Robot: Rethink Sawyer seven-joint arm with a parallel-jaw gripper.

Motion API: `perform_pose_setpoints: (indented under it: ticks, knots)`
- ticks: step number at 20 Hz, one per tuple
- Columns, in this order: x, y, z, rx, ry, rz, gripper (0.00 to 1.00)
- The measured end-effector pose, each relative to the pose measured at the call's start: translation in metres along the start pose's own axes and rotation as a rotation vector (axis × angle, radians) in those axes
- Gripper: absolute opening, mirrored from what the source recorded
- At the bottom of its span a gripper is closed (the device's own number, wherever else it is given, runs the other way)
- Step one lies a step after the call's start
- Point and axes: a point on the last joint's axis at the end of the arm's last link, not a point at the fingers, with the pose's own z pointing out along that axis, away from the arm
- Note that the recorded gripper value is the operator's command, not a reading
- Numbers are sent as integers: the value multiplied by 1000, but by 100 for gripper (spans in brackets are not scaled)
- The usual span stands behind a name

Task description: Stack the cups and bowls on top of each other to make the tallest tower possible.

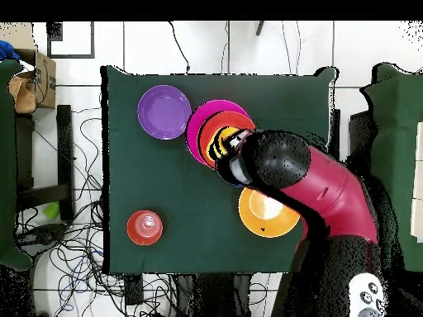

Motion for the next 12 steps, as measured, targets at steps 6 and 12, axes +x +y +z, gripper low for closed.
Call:
perform_pose_setpoints:
  ticks: [6, 12]
  knots:
    - [-10, 17, 2, 0, -32, -29, 0]
    - [-6, 42, 14, 5, -45, -69, 0]
